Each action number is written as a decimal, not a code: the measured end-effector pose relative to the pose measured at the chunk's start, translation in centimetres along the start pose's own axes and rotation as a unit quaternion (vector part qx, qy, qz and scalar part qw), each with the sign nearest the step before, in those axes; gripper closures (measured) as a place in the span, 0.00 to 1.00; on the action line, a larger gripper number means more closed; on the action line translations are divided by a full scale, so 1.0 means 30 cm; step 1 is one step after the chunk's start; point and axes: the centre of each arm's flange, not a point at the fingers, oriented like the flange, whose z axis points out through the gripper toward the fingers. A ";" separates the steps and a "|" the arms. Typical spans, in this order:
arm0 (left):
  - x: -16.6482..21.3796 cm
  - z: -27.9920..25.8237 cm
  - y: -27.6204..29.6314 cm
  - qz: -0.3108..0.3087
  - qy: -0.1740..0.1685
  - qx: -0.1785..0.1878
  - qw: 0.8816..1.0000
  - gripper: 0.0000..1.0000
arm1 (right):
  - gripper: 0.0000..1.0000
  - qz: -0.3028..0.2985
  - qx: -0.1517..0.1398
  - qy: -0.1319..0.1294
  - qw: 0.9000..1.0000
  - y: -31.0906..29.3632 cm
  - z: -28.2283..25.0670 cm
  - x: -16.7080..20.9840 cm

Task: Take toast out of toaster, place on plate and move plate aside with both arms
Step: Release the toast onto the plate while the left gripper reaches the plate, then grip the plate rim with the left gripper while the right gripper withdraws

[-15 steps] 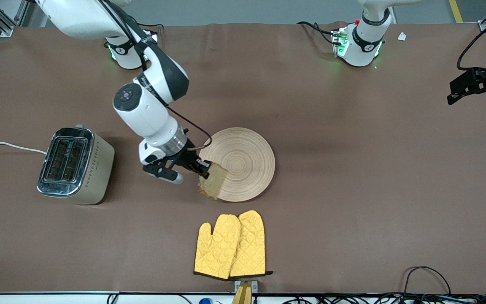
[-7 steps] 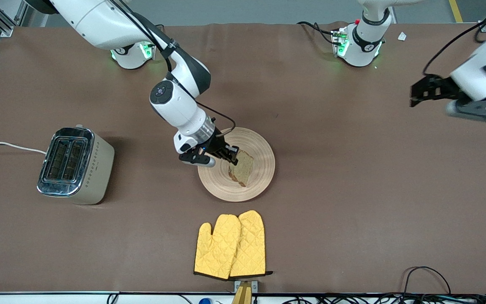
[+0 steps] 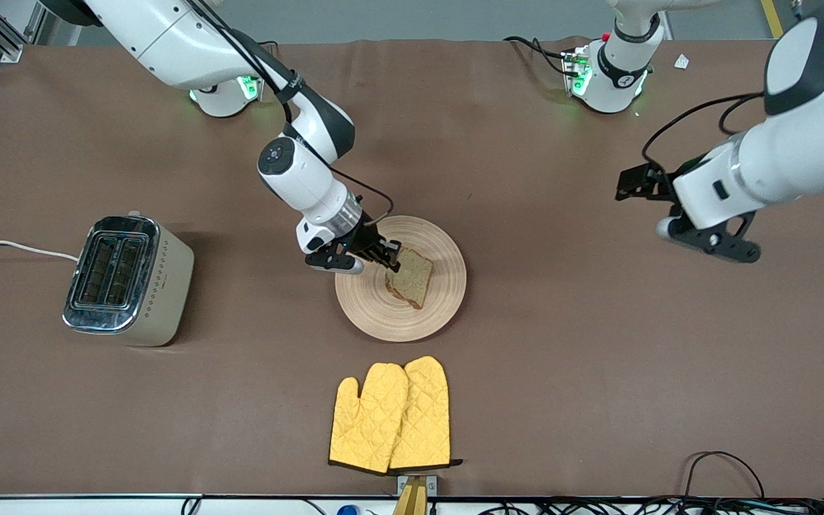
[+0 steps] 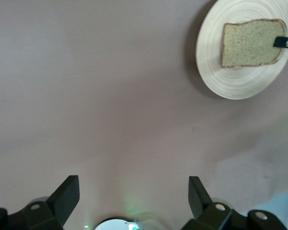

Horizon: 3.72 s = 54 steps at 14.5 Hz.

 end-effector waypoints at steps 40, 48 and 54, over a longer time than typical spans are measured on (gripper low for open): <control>0.413 1.356 0.012 0.023 0.058 -0.401 0.914 0.44 | 0.00 -0.101 -0.182 -0.041 0.977 0.611 -1.237 0.560; 0.434 1.384 -0.009 0.007 0.071 -0.402 0.913 0.52 | 0.00 -0.107 -0.227 -0.069 0.966 0.569 -1.629 0.576; 0.460 1.410 0.032 -0.002 0.084 -0.403 0.911 0.59 | 0.00 -0.108 -0.226 -0.063 0.966 0.554 -1.678 0.568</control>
